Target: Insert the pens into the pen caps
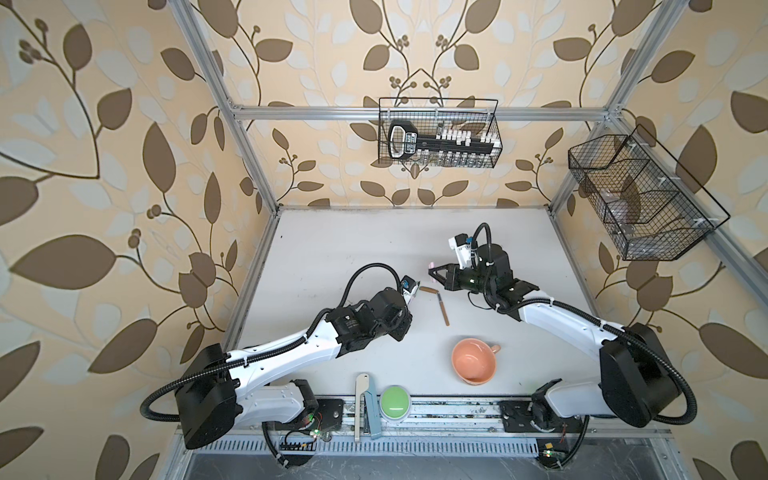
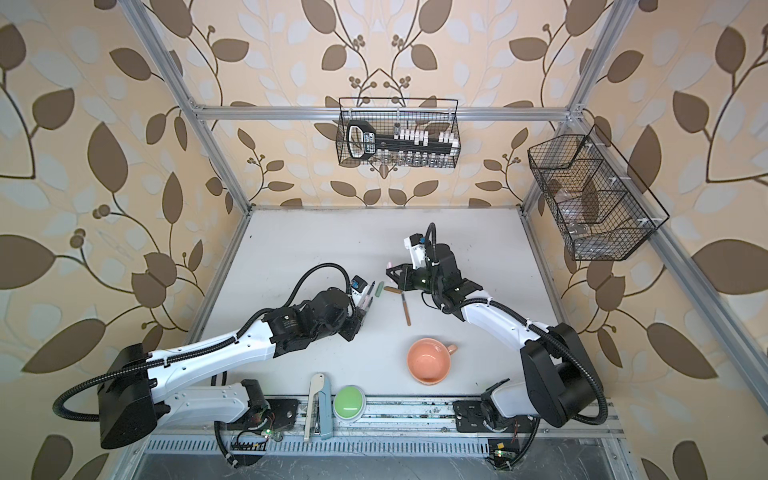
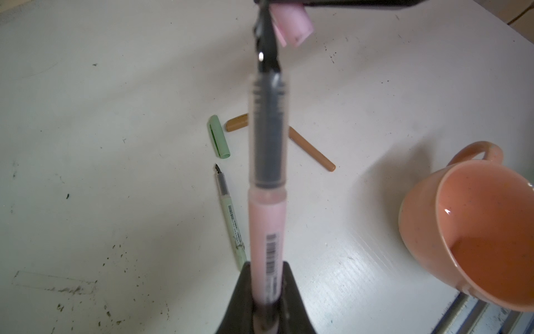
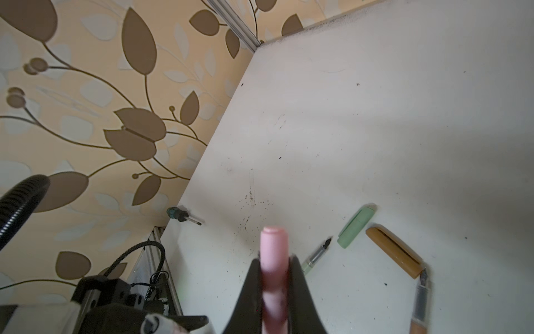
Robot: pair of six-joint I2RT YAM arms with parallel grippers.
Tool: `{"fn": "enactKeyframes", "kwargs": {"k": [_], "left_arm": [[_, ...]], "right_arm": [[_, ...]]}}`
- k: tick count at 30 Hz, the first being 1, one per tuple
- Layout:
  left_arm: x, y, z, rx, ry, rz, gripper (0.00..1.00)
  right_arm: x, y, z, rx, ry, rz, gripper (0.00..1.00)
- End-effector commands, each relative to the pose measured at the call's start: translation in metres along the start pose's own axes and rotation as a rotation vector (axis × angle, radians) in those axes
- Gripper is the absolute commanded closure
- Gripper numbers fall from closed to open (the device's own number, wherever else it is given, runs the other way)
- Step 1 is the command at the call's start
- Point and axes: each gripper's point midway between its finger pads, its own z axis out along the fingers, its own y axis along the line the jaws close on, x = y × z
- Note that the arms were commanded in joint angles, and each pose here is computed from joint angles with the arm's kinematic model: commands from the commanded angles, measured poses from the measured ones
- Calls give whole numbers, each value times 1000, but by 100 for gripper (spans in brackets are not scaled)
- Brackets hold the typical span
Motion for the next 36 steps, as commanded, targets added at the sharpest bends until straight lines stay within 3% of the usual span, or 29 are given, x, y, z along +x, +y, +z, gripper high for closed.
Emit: {"fn": "enactKeyframes", "kwargs": {"k": [1, 14, 31, 36], "left_arm": [[-32, -7, -6, 11, -80, 19, 100], [-48, -22, -7, 63, -128, 23, 100], [-59, -39, -28, 131, -215, -24, 100], [-57, -42, -28, 114, -269, 9, 100]], "right_arm": [[-26, 19, -13, -65, -127, 29, 89], [-47, 45, -48, -133, -300, 24, 89], [-53, 68, -69, -144, -360, -25, 89], [-55, 69, -73, -137, -371, -37, 89]]}}
